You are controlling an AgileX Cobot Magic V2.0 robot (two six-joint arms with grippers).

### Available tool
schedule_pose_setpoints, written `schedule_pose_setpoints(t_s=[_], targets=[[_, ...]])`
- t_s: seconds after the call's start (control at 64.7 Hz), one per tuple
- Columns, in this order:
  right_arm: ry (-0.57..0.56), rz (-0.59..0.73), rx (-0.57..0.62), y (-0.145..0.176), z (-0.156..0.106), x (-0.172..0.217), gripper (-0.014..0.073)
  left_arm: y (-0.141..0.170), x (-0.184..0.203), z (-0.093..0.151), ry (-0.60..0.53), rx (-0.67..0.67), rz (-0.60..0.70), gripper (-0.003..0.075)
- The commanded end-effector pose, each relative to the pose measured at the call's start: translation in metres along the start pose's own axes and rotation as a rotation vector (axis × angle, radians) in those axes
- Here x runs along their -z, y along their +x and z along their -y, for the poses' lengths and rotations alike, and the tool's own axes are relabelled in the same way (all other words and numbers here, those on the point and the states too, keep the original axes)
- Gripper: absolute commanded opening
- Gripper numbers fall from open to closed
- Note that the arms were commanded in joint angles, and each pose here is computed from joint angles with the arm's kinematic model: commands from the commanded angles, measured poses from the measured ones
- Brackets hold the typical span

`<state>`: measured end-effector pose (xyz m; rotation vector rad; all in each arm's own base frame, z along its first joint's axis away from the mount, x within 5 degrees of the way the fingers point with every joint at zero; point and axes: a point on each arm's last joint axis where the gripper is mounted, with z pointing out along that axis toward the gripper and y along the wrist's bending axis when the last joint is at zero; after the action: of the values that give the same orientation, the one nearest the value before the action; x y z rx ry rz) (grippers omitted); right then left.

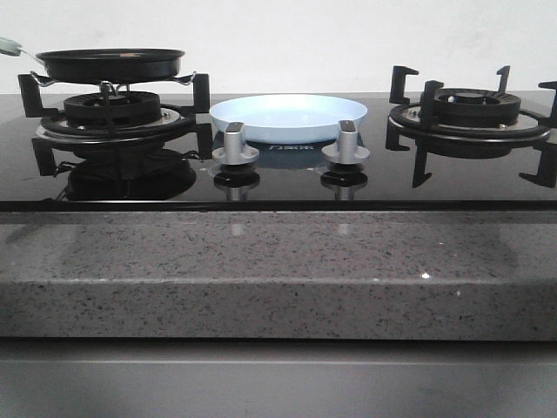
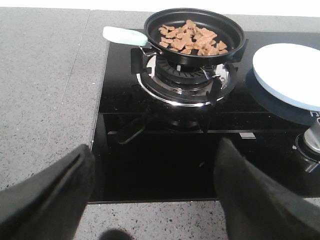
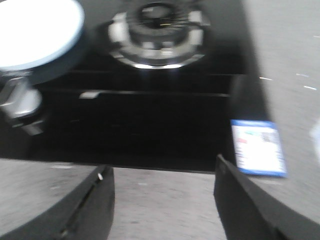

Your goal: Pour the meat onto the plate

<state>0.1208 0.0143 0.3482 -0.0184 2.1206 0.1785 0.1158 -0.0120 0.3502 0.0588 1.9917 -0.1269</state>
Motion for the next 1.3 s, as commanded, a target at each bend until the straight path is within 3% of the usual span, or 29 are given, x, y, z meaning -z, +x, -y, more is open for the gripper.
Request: schedule_pose_setpoints(t_s=[0.0,0.247,0.696,1.284], targets=[[-0.082,0.047,0.039,-0.025,-0.011,-0.005,0.0454,-0.014,0.003,0.002,0.01,-0.014,0.092,0.0487],[-0.183,-0.095,0.089,-0.071,-0.037,-0.055,0.0454,-0.014,0.003,0.003,0.024,-0.024,0.09,0.0482],[-0.23,-0.259,0.099,-0.143,-0.065,-0.168,0.0444,-0.014,0.003,0.003,0.024,-0.024,0.089,0.0482],[-0.241,-0.374,0.114,-0.16,-0.076,-0.281,0.0443,-0.014,0.003,0.003,0.024,-0.024,0.089,0.0482]])
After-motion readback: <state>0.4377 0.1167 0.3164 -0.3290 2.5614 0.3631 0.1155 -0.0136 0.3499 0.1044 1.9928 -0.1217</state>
